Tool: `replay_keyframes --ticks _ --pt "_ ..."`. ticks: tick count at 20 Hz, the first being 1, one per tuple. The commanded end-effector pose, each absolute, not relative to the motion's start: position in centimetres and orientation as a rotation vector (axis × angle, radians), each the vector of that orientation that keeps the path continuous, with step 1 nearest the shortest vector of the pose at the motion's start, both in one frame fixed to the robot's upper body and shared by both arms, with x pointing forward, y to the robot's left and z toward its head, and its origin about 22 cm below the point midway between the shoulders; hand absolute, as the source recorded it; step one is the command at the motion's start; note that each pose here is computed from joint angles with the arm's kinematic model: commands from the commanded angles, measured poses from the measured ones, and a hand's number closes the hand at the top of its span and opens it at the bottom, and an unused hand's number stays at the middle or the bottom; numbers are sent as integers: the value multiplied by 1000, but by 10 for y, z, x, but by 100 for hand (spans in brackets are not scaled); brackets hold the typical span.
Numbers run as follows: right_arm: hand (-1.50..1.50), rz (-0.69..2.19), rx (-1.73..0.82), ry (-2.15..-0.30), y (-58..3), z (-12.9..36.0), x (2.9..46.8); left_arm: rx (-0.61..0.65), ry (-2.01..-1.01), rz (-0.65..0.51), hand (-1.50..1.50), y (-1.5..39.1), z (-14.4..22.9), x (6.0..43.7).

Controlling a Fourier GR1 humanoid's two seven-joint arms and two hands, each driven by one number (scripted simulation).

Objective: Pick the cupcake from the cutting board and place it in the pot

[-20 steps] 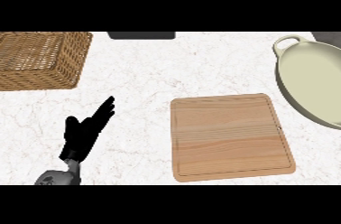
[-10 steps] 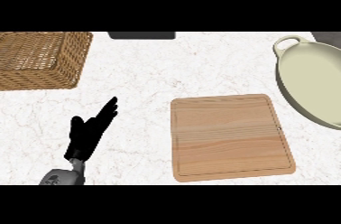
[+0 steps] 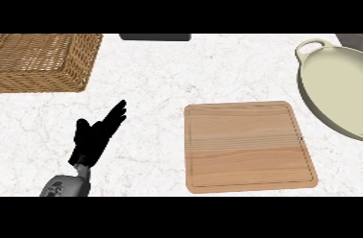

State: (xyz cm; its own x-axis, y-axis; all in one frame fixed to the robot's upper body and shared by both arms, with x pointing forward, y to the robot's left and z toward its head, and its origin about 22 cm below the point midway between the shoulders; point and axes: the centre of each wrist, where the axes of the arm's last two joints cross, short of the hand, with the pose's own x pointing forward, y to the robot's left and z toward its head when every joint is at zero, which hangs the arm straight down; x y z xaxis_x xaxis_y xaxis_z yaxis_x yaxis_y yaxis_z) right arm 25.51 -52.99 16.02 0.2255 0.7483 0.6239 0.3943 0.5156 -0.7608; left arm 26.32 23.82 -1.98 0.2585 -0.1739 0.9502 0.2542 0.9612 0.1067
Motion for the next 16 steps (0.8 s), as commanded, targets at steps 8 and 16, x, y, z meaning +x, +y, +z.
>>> replay_keyframes --ticks 8,16 --pt "150 620 -1221 -1119 -494 147 321 -85 -1295 -316 0 239 -19 261" --pt "150 784 -1202 -781 -448 108 364 -115 -1299 -333 0 216 -29 266"
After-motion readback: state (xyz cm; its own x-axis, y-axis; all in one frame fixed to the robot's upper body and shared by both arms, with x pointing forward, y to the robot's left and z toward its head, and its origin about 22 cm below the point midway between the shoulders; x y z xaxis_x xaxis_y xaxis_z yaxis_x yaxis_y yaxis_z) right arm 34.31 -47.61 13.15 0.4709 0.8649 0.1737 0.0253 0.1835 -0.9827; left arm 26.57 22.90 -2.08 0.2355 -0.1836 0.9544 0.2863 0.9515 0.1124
